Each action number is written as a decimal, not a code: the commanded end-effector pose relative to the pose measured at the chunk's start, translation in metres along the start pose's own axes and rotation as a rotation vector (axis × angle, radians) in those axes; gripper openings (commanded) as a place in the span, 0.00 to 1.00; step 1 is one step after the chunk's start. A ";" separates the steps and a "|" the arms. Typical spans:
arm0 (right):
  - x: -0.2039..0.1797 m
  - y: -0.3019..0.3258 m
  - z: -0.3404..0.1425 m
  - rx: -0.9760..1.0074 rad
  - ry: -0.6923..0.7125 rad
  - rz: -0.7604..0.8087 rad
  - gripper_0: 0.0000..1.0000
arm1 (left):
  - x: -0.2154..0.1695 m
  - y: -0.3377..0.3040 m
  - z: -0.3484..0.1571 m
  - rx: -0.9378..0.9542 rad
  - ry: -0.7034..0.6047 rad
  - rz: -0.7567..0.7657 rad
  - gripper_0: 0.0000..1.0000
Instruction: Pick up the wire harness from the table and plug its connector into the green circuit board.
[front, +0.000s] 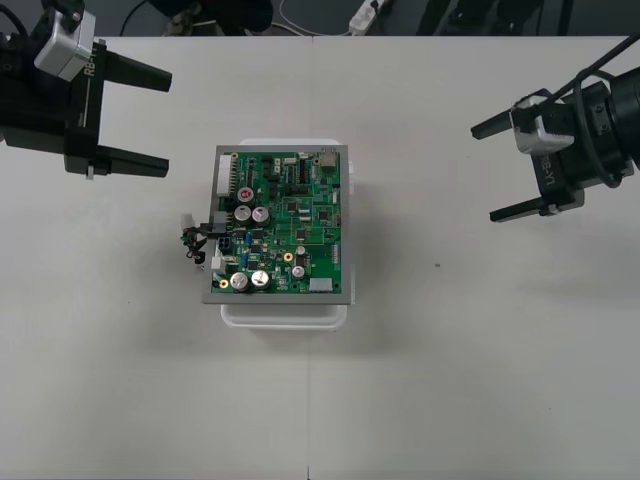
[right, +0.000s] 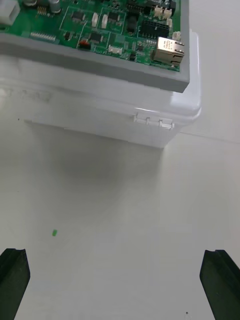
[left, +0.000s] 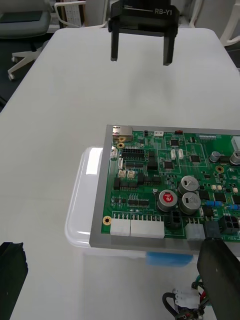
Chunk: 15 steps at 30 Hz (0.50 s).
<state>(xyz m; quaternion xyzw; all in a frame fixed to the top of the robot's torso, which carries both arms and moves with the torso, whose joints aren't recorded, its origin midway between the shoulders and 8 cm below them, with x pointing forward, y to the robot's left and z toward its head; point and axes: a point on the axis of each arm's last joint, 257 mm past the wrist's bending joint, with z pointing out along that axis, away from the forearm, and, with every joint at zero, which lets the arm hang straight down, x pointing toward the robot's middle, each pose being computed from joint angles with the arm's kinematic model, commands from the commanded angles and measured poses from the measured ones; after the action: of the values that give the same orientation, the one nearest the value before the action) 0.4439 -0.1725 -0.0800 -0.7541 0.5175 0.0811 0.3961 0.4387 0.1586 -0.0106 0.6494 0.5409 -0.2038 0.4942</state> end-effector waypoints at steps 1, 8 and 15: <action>0.022 -0.006 -0.026 0.029 0.045 -0.005 1.00 | -0.001 -0.024 0.011 0.064 0.019 0.029 1.00; 0.018 -0.008 -0.034 0.040 0.044 0.103 1.00 | 0.005 -0.039 0.013 0.082 0.031 0.033 1.00; 0.009 -0.007 -0.040 0.036 0.028 0.206 1.00 | 0.019 -0.050 0.010 0.094 0.066 0.026 1.00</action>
<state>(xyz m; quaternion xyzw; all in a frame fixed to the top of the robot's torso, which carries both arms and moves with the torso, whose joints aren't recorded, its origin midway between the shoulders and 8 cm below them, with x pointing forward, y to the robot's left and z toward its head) 0.4452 -0.1881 -0.0742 -0.7005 0.5872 0.1162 0.3886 0.4178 0.1530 -0.0338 0.6651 0.5378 -0.2043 0.4761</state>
